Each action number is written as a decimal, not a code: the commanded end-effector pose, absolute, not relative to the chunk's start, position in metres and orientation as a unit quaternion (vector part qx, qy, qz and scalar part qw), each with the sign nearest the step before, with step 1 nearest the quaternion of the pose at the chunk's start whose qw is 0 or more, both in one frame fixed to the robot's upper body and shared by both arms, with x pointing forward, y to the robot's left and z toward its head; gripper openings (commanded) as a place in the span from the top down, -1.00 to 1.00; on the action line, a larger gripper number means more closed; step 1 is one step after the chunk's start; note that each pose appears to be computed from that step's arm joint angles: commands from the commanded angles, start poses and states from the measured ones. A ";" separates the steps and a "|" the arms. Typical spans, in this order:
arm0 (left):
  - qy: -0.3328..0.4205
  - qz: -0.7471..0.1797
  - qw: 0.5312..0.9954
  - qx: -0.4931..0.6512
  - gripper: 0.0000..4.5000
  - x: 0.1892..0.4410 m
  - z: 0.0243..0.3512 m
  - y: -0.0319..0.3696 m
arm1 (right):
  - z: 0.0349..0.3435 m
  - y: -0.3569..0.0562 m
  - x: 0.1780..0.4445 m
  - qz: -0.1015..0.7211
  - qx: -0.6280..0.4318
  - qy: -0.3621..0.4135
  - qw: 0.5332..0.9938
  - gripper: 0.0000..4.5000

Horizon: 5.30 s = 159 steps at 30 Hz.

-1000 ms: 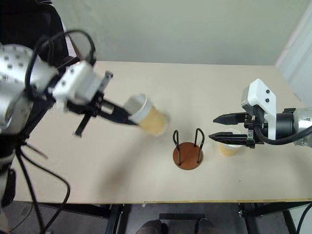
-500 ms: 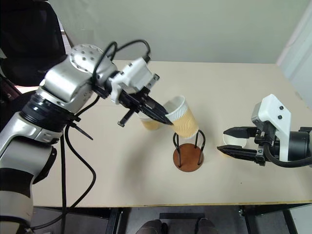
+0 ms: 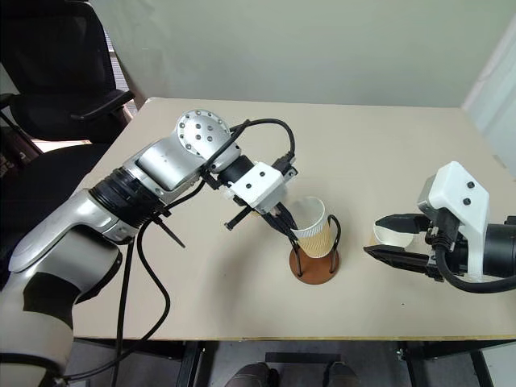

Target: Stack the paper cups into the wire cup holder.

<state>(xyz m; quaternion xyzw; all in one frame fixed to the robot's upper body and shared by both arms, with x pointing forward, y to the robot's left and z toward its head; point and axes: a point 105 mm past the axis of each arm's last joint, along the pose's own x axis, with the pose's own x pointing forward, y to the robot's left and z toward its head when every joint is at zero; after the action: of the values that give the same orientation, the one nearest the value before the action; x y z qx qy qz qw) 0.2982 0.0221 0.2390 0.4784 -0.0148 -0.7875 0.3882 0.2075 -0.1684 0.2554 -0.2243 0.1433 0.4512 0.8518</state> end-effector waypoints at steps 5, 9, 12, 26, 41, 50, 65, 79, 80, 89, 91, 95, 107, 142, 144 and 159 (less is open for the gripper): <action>-0.067 -0.779 0.411 0.468 -0.14 0.302 0.261 0.009 | 0.264 -0.172 0.212 0.443 -0.251 0.123 0.852 -0.10; -0.103 -0.781 0.445 0.426 -0.73 0.298 0.283 0.005 | 0.260 -0.176 0.220 0.434 -0.270 0.131 0.849 -0.10; -0.117 -0.782 0.478 0.382 -0.88 0.294 0.302 0.013 | 0.254 -0.178 0.224 0.437 -0.284 0.142 0.842 -0.10; -0.016 -0.695 0.592 0.409 -0.90 0.315 0.271 0.100 | 0.220 -0.210 0.250 0.432 -0.368 0.233 0.790 -0.96; -0.030 -0.667 0.629 0.397 -0.90 0.315 0.267 0.103 | 0.188 -0.213 0.287 0.453 -0.425 0.260 0.740 -0.96; -0.024 -0.658 0.639 0.398 -0.90 0.316 0.265 0.109 | 0.171 -0.212 0.293 0.458 -0.452 0.263 0.718 0.24; -0.010 -0.622 0.723 0.300 -0.90 0.316 0.296 0.156 | 0.248 -0.207 0.271 0.454 -0.464 0.206 0.733 0.98; -0.003 -0.639 0.703 0.313 -0.90 0.312 0.295 0.150 | 0.294 -0.114 0.245 0.606 -0.529 0.107 0.584 0.98; -0.002 -0.639 0.703 0.313 -0.90 0.311 0.295 0.150 | 0.291 -0.112 0.246 0.608 -0.532 0.108 0.579 0.98; 0.001 -0.634 0.705 0.317 -0.90 0.310 0.293 0.150 | 0.275 -0.102 0.259 0.619 -0.548 0.107 0.553 0.98; 0.002 -0.634 0.705 0.318 -0.90 0.310 0.293 0.150 | 0.271 -0.099 0.260 0.622 -0.550 0.106 0.547 0.98; 0.004 -0.633 0.705 0.320 -0.90 0.309 0.292 0.151 | 0.264 -0.096 0.258 0.633 -0.544 0.109 0.540 0.98; 0.006 -0.628 0.706 0.326 -0.90 0.308 0.287 0.151 | 0.264 -0.095 0.264 0.622 -0.540 0.100 0.558 0.29; 0.064 -0.400 0.665 0.628 -0.90 0.376 0.250 0.140 | 0.325 -0.144 0.260 0.554 -0.343 0.058 0.756 -0.80; 0.068 -0.399 0.664 0.628 -0.90 0.378 0.248 0.140 | 0.325 -0.145 0.259 0.555 -0.342 0.058 0.756 -0.80; 0.118 -0.424 0.657 0.612 -0.90 0.398 0.208 0.137 | 0.325 -0.147 0.259 0.546 -0.331 0.061 0.768 -0.80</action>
<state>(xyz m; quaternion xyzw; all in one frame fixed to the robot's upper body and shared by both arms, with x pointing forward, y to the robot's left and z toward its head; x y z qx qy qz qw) 0.3938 0.1416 0.1922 0.5978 0.1424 -0.4356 0.6577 0.2650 -0.1458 0.3134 -0.3202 0.0834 0.5548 0.7633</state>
